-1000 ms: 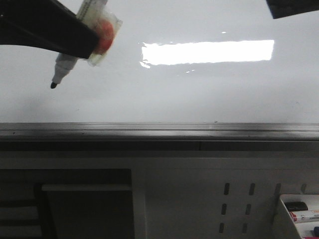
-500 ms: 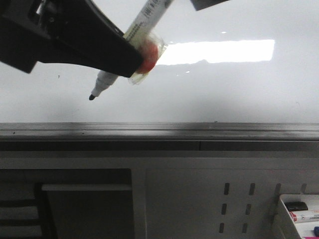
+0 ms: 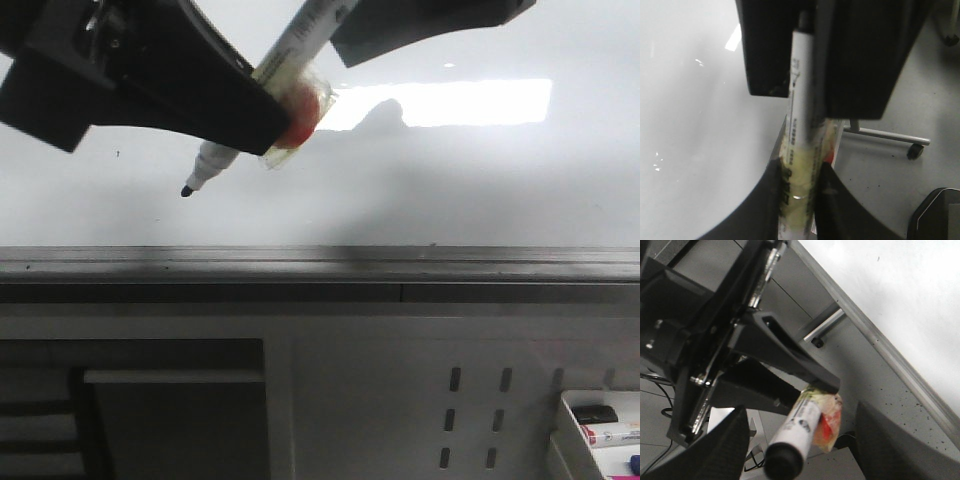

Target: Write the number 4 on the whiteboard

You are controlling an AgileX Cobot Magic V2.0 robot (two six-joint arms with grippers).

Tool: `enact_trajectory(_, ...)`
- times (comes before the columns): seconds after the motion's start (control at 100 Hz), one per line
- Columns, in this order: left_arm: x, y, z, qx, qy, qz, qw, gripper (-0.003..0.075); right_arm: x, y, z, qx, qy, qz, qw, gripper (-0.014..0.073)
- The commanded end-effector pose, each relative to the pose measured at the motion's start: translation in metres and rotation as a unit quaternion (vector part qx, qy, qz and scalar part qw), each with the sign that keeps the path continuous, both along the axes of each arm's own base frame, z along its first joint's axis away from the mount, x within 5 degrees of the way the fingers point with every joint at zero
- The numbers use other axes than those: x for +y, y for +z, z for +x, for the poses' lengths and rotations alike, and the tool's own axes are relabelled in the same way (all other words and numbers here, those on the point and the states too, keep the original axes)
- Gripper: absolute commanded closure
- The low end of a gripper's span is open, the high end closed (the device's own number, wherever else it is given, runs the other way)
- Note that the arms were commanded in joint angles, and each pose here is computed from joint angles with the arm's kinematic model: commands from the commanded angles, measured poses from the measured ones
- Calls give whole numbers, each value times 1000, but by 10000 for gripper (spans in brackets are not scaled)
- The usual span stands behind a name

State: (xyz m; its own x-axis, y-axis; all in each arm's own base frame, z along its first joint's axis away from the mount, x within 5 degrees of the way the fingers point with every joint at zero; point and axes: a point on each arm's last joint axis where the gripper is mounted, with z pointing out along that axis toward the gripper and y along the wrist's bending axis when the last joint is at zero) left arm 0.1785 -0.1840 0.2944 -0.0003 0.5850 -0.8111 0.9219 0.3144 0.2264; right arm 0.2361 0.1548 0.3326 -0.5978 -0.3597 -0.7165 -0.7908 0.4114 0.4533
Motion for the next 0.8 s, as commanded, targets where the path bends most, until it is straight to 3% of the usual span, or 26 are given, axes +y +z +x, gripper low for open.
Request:
enact_trajectory(0.0,-2,17,0,-20,13,-31,999,741,2,16,-1,-10,2,31,999,190)
enact_trajectory(0.34,-1,18,1,-27,19,-31,999,741,18,14,-2,-12,19,30,999,209)
enact_trajectory(0.57,-1,18,2,-28,20,-31,999,741,21,9,-1,-4,30,25,999,399)
enact_trajectory(0.79,-1,18,2,-31,23,-32,999,740,21,8,-2,0,39,21,999,653)
